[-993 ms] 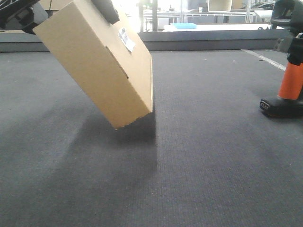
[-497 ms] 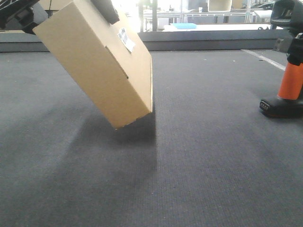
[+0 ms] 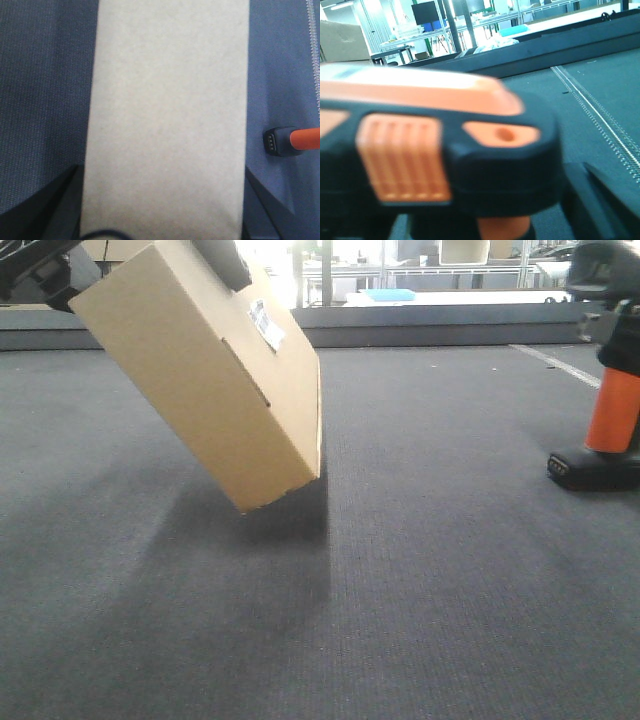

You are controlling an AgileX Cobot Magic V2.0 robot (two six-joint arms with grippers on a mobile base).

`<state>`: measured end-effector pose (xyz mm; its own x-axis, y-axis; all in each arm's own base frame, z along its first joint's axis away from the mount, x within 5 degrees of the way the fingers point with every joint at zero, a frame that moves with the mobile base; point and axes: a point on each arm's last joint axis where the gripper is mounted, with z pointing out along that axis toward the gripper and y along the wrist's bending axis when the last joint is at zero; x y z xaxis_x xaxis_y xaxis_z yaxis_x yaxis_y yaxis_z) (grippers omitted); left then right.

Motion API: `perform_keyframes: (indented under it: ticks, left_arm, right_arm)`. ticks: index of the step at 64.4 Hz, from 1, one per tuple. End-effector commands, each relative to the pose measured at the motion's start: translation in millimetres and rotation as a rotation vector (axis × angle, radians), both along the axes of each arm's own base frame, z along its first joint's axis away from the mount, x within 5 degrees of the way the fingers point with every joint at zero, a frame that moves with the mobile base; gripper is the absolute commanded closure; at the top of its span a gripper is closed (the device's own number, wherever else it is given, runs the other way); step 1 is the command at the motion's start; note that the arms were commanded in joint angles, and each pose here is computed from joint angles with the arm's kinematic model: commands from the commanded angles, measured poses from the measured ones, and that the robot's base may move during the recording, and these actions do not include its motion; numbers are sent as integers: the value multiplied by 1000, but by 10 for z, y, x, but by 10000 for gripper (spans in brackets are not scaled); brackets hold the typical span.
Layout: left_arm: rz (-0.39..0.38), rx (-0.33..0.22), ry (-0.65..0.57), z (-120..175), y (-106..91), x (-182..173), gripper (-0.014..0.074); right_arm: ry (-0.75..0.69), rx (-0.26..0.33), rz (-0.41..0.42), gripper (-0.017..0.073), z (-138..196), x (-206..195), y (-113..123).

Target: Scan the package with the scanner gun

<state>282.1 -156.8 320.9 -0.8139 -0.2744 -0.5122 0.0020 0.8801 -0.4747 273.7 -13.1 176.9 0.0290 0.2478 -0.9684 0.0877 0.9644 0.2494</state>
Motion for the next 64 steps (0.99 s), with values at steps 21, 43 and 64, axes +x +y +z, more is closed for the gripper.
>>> perform_keyframes:
  ticks: [21,43,64]
  left_arm:
    - [-4,-15,-33,65,-11,-18,705]
    - [-5,-11,-37,66,-9,-16,705]
    - [-7,-1,-42,65,-3,-13,705]
  right_arm:
    - [-35,-15,4,-4,36,5,-5]
    - [0,-18,21,-4,-4,-215,22]
    - [-4,-29,49,-1,41,-467,55]
